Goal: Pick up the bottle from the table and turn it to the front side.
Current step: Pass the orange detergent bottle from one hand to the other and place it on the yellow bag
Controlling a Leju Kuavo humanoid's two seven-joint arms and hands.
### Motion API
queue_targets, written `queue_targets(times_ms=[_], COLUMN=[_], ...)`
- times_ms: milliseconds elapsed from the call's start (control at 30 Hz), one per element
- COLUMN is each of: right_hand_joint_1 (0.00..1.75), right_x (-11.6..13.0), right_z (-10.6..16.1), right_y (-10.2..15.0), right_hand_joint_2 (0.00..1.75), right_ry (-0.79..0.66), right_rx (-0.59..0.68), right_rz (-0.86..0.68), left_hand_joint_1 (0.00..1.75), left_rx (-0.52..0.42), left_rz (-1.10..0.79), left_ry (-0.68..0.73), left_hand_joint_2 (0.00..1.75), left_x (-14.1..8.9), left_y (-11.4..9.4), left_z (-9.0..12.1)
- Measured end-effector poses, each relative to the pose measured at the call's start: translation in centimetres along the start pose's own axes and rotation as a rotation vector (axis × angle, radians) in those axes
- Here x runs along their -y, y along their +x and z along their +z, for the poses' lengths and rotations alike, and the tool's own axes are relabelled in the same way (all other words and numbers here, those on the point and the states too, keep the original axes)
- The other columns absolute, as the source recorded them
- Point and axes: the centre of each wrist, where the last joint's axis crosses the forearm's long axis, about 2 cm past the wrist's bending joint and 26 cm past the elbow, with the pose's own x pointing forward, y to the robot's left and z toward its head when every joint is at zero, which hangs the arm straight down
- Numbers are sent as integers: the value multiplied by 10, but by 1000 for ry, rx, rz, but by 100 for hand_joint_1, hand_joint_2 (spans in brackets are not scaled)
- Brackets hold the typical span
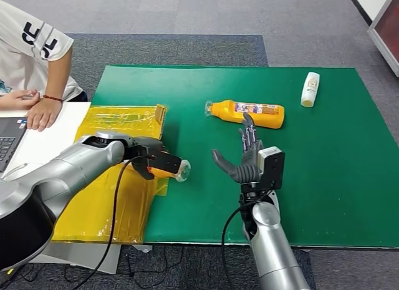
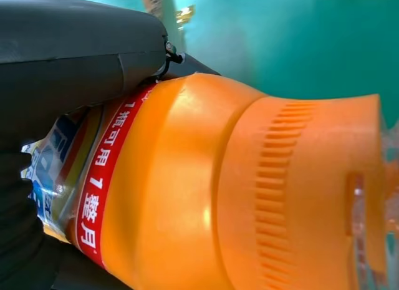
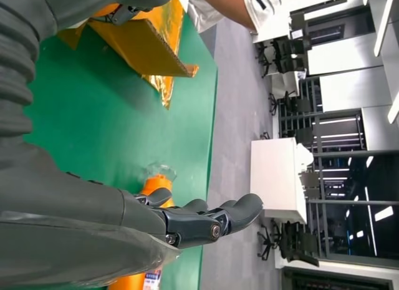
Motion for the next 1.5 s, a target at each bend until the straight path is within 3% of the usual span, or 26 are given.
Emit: queue_targets(times_ms=[33, 267, 733, 800, 900, 967, 1067, 1333, 1500], right_hand_joint_1=[0, 0, 0, 0, 0, 0, 0, 0, 0], right_x=[1, 6, 9, 10, 13, 16, 22, 31, 33], right_z=[0, 3, 7, 9, 16, 22, 33, 41, 45], right_y=[1, 2, -1, -2, -4, -6, -6, -1, 1], right_hand_joint_2=[175, 175, 175, 175, 175, 175, 175, 175, 175], right_ry=[-1, -5, -11, -19, -21, -15, -13, -11, -9], right_rx=[-1, -10, -33, -35, -29, -25, -26, -33, -46], right_rz=[4, 24, 40, 46, 28, 6, 0, 71, 114], left_hand_joint_1=[2, 0, 0, 0, 0, 0, 0, 0, 0], left_rx=[6, 43, 91, 136, 289, 405, 509, 577, 637], left_rz=[2, 50, 93, 101, 119, 111, 108, 127, 248], left_ry=[3, 15, 79, 147, 319, 436, 511, 732, 814], left_hand_joint_2=[175, 175, 175, 175, 175, 175, 175, 175, 175], left_x=[0, 10, 22, 26, 36, 49, 79, 107, 118], left_y=[3, 12, 9, 8, 12, 22, 45, 78, 90], left_z=[-1, -9, -14, -16, -20, -25, -31, -18, -5])
